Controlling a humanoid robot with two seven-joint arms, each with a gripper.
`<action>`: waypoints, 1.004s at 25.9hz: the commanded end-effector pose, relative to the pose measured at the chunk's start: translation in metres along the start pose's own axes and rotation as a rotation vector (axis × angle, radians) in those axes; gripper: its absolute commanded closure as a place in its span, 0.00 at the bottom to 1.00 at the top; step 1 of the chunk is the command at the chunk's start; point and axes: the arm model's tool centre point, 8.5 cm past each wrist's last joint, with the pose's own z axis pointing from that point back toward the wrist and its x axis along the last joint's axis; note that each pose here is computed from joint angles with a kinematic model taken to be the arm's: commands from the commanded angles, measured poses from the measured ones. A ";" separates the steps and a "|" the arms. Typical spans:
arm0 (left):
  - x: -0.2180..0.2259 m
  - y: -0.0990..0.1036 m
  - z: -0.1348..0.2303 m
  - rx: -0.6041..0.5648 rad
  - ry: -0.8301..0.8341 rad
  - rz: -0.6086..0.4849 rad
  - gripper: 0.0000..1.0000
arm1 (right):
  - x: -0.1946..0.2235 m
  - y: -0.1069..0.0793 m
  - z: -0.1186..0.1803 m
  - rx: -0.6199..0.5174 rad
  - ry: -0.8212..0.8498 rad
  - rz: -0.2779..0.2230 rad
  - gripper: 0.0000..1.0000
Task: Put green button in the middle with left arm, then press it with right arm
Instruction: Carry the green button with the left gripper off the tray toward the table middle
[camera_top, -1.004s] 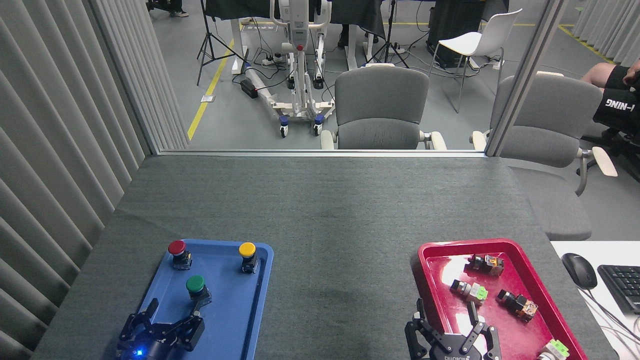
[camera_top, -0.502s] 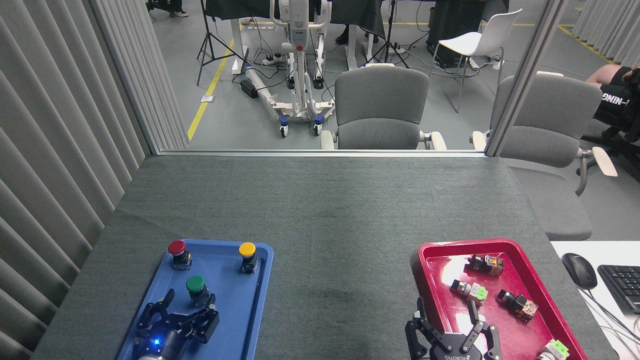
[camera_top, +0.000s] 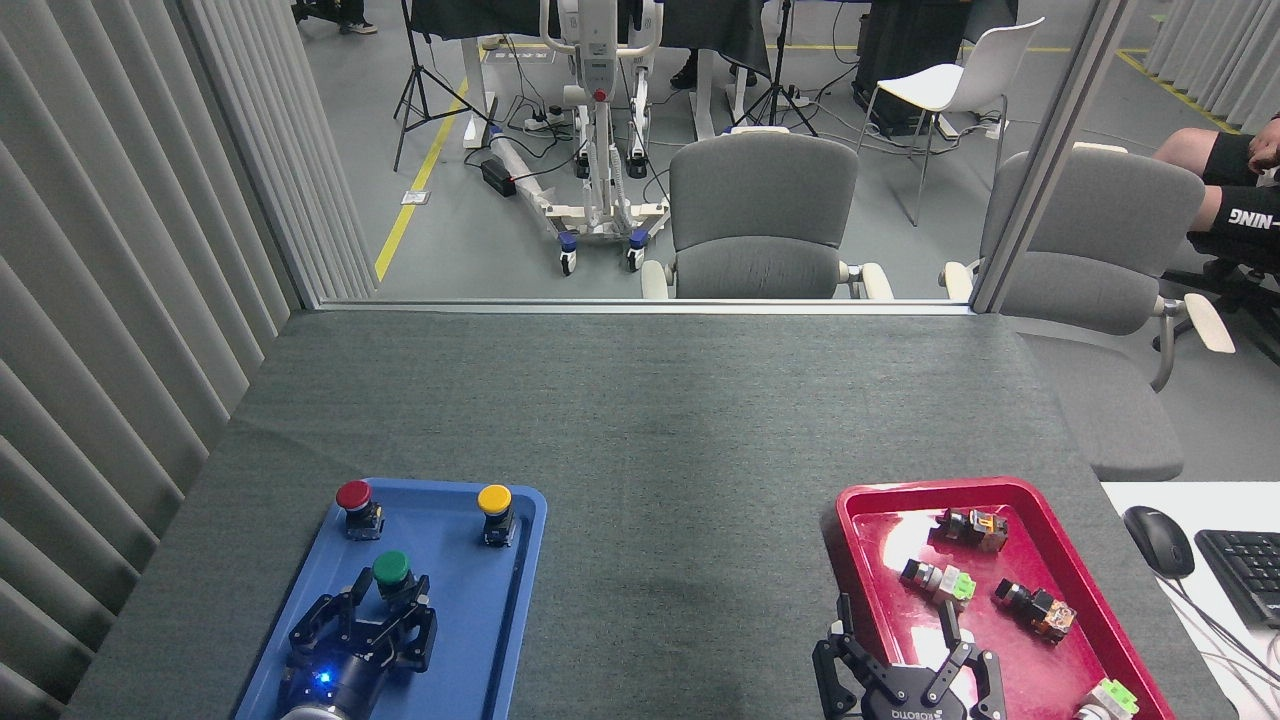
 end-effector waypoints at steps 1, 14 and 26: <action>0.000 -0.001 0.001 0.013 0.007 -0.001 0.67 | 0.000 0.000 0.000 0.000 0.001 0.000 0.00; 0.083 0.050 -0.005 0.213 -0.369 -0.018 1.00 | 0.000 0.000 0.000 0.002 0.002 -0.001 0.01; 0.286 0.051 -0.029 0.151 -0.656 -0.018 1.00 | 0.000 0.001 0.000 0.003 0.002 -0.001 0.00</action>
